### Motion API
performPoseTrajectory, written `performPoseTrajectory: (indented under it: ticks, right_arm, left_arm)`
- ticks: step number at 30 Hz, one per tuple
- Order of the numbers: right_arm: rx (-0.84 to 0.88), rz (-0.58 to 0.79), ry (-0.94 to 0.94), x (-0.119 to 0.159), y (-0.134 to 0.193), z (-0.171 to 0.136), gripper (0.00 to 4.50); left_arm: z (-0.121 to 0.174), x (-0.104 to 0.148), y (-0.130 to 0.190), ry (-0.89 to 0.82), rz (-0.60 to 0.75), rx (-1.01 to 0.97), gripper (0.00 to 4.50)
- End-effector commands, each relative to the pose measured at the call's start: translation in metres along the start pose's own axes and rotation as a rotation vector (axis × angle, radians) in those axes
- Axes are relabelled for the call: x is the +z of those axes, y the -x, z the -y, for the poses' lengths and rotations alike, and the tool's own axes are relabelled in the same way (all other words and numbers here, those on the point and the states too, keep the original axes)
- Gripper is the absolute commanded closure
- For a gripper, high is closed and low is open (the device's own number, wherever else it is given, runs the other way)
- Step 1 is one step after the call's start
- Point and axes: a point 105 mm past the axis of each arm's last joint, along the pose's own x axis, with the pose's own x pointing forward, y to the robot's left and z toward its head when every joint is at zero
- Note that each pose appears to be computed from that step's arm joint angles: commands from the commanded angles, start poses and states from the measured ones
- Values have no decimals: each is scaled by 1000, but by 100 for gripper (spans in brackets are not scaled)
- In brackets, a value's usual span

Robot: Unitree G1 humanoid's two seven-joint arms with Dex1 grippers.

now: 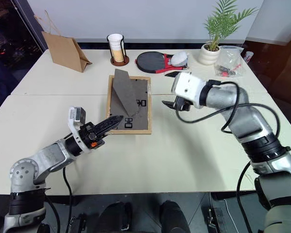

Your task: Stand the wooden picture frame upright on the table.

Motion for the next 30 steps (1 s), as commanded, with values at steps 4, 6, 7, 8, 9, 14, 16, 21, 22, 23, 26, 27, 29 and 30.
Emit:
performPoseTrajectory:
  ticks: [4, 6, 7, 8, 9, 14, 16, 21, 22, 23, 26, 27, 29, 30]
  right_arm:
    - [-182, 232, 318, 30, -16, -5, 9]
    - [-225, 269, 344, 35, -20, -4, 9]
    - [-233, 281, 357, 37, -22, -5, 9]
    - [-240, 287, 365, 38, -24, -6, 9]
    - [-245, 291, 377, 38, -26, -6, 9]
    - [-276, 279, 420, 33, -32, -3, 60]
    - [-281, 272, 430, 31, -34, -2, 136]
    - [-293, 273, 449, 27, -36, 1, 337]
    - [-294, 272, 451, 27, -36, 1, 337]
    - [-295, 272, 448, 26, -36, 2, 337]
    - [-291, 285, 429, 27, -34, 2, 337]
    - [-285, 290, 418, 28, -33, 2, 338]
    - [-271, 295, 388, 27, -32, 1, 338]
    - [-266, 294, 360, 26, -32, 1, 338]
  left_arm:
    - [18, 3, -5, -8, 2, -57, 344]
    - [20, 3, -5, -7, 3, -59, 344]
    - [20, 4, -5, -7, 4, -59, 344]
    - [21, 4, -5, -7, 6, -60, 344]
    - [22, 5, -5, -5, 8, -61, 344]
    - [24, 1, -3, 1, 5, -62, 344]
    - [24, 0, -1, 2, 3, -61, 344]
    - [21, -6, 5, 4, -12, -50, 344]
    - [21, -7, 8, 5, -14, -48, 344]
    - [20, -8, 10, 5, -18, -46, 344]
    - [14, -8, 16, 11, -15, -12, 243]
    - [13, -7, 20, 0, -30, -10, 215]
    - [11, -8, 28, -60, -75, 11, 118]
    - [11, -8, 34, -98, -104, 21, 58]
